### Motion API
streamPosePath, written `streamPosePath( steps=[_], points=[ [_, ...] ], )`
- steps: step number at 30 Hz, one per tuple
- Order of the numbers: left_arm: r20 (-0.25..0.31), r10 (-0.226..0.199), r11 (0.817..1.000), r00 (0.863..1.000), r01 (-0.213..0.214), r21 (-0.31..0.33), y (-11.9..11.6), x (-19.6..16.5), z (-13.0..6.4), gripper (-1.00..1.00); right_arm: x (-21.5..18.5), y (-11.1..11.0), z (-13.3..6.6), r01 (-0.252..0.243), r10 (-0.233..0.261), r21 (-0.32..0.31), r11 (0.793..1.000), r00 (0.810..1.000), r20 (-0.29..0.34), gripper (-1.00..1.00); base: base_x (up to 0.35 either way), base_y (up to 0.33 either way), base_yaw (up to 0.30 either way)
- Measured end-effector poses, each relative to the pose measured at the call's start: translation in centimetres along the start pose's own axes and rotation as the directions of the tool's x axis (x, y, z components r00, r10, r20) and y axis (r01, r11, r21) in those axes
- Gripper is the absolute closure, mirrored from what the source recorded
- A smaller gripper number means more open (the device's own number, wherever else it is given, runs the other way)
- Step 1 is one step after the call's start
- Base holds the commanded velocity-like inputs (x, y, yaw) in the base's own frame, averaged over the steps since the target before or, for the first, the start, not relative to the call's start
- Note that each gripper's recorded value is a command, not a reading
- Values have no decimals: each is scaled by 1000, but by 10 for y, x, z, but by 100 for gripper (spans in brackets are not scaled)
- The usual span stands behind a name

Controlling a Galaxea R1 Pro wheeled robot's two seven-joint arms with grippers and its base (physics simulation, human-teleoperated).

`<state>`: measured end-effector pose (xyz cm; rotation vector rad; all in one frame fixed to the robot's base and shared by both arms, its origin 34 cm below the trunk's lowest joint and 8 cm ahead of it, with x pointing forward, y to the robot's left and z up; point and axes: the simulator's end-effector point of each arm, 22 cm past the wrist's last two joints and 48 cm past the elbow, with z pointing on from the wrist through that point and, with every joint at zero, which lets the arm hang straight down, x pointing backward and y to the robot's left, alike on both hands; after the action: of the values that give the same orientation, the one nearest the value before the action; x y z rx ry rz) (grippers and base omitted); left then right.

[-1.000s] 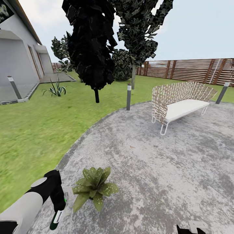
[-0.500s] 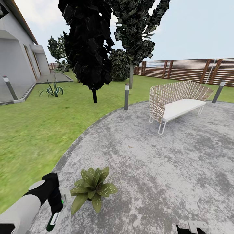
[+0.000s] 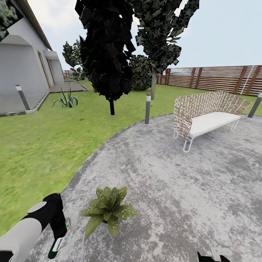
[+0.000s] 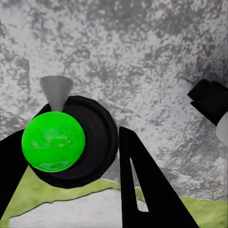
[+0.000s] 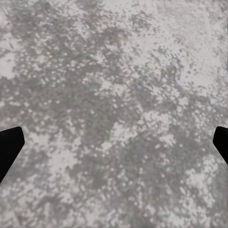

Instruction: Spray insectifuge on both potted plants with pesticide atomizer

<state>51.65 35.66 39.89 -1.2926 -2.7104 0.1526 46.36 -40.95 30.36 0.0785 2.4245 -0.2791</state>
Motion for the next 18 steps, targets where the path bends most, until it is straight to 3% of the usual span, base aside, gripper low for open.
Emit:
streamPosePath(
  steps=[7,18],
  points=[
    [4,3,999,1000,-3,-49,8,-3,2,100,0,0,0,-1,1,0,1000,1000,0,-100,40,169,4],
    [7,15,1000,1000,-15,-18,-8,-14,12,100,0,0,0,-1,1,0,1000,1000,-1,-100,120,126,0]
  ],
)
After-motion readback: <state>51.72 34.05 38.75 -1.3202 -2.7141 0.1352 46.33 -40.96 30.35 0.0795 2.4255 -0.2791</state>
